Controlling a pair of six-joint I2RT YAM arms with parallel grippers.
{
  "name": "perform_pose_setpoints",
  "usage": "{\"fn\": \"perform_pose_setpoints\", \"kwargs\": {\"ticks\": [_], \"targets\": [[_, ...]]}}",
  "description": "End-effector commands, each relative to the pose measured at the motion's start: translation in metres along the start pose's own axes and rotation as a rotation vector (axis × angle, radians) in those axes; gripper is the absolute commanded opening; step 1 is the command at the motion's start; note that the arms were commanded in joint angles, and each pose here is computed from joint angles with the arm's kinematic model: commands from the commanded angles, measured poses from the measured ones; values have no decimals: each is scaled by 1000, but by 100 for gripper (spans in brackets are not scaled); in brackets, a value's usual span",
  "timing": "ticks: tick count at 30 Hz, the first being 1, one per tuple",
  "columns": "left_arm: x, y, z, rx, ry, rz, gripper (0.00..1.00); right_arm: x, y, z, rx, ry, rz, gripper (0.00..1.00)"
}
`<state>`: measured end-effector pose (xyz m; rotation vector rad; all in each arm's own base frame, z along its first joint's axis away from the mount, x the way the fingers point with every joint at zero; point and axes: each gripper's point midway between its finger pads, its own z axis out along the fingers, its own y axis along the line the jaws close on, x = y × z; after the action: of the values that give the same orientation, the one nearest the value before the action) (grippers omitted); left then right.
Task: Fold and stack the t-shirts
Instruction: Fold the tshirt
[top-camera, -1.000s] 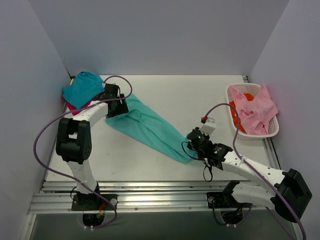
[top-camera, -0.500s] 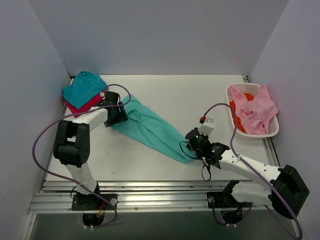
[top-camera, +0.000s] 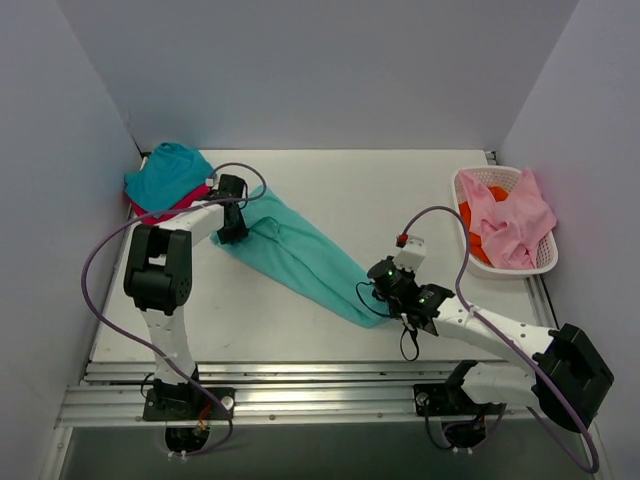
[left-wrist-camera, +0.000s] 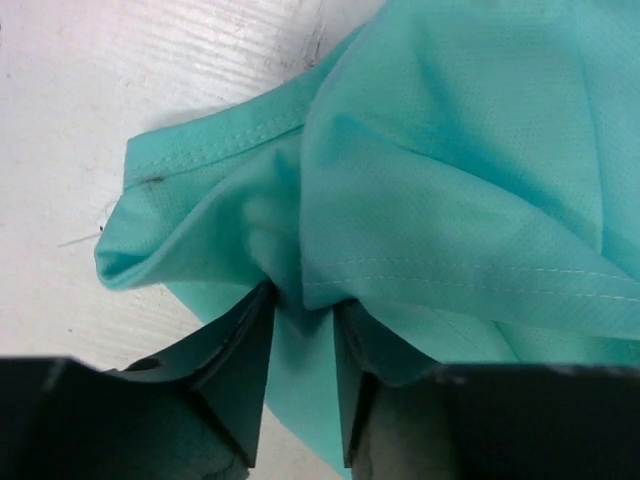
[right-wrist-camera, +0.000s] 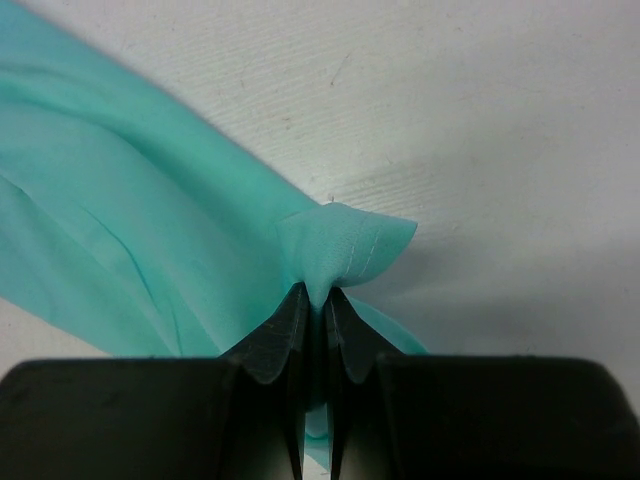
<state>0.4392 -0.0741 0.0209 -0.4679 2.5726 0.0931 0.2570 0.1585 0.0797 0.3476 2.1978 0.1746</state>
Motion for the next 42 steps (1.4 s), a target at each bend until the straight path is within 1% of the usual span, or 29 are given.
{"fn": "perform_pose_setpoints", "kwargs": {"ticks": [1, 2, 4, 5, 8, 16, 17, 18, 19, 20, 21, 22, 23, 24, 25, 26, 27, 28, 30, 32, 33, 34, 35, 36, 38, 39, 40, 41, 42], "targets": [[18, 4, 13, -38, 72, 44, 36, -21, 3, -6, 5, -64, 16, 0], [16, 2, 14, -35, 67, 44, 25, -23, 3, -7, 4, -67, 15, 1], [15, 2, 17, -41, 72, 48, 8, -25, 3, -7, 5, -71, 14, 1], [8, -2, 16, -33, 60, 44, 3, -25, 3, -7, 6, -73, 12, 1], [-1, -8, 18, -31, 56, 54, 2, -26, 3, -6, 9, -75, 9, 1], [-78, -49, 41, -9, -16, 111, 2, -2, 4, -7, -38, -8, 9, 0], [-84, -58, 44, 22, -20, 117, 2, 6, 1, -6, -37, 9, 6, 0], [-79, -61, 63, 24, -1, 140, 2, 6, 5, -6, -55, 3, 24, 0], [-106, -77, 53, 69, -56, 134, 2, 10, 5, -6, -59, 10, 26, 0], [-110, -84, 57, 88, -58, 140, 2, 13, 6, -5, -63, 16, 35, 0], [-91, -86, 80, 94, 11, 159, 2, 22, 4, -3, -58, 33, 30, 0], [-120, -102, 67, 149, -60, 145, 2, 24, 9, -2, -82, 40, 42, 0], [-121, -108, 71, 172, -58, 144, 2, 29, 12, 0, -92, 50, 53, 1], [-112, -114, 86, 211, -28, 142, 2, 40, 10, 5, -80, 73, 42, 10], [-120, -123, 83, 254, -52, 133, 2, 42, 16, 7, -94, 75, 52, 22], [-118, -128, 88, 283, -51, 132, 2, 48, 20, 9, -107, 93, 51, 37], [-130, -136, 86, 322, -95, 119, 2, 61, 21, 14, -97, 120, 39, 55], [-132, -144, 83, 375, -98, 114, 2, 64, 28, 15, -113, 124, 46, 99], [-140, -154, 81, 434, -131, 114, 2, 83, 34, 19, -111, 164, 21, 100], [-148, -162, 72, 477, -156, 113, 3, 87, 45, 21, -117, 163, 4, 100], [-157, -169, 67, 514, -189, 115, 3, 98, 46, 21, -106, 178, -29, 100], [-158, -181, 60, 592, -194, 126, 3, 97, 53, 22, -110, 174, -32, 100], [-162, -189, 56, 636, -210, 128, 5, 98, 55, 22, -108, 172, -39, 100], [-172, -199, 49, 684, -260, 133, 6, 101, 54, 23, -96, 173, -53, 100], [-176, -215, 38, 772, -291, 152, 10, 101, 61, 20, -104, 166, -64, 100], [-188, -224, 25, 802, -349, 165, 22, 98, 61, 19, -102, 158, -67, 100], [-192, -230, 19, 817, -379, 183, 30, 97, 62, 17, -105, 152, -68, 100], [-195, -238, 8, 851, -403, 203, 42, 95, 64, 16, -107, 146, -68, 100], [-205, -243, -5, 893, -446, 200, 77, 92, 63, 14, -104, 141, -70, 100]]}}
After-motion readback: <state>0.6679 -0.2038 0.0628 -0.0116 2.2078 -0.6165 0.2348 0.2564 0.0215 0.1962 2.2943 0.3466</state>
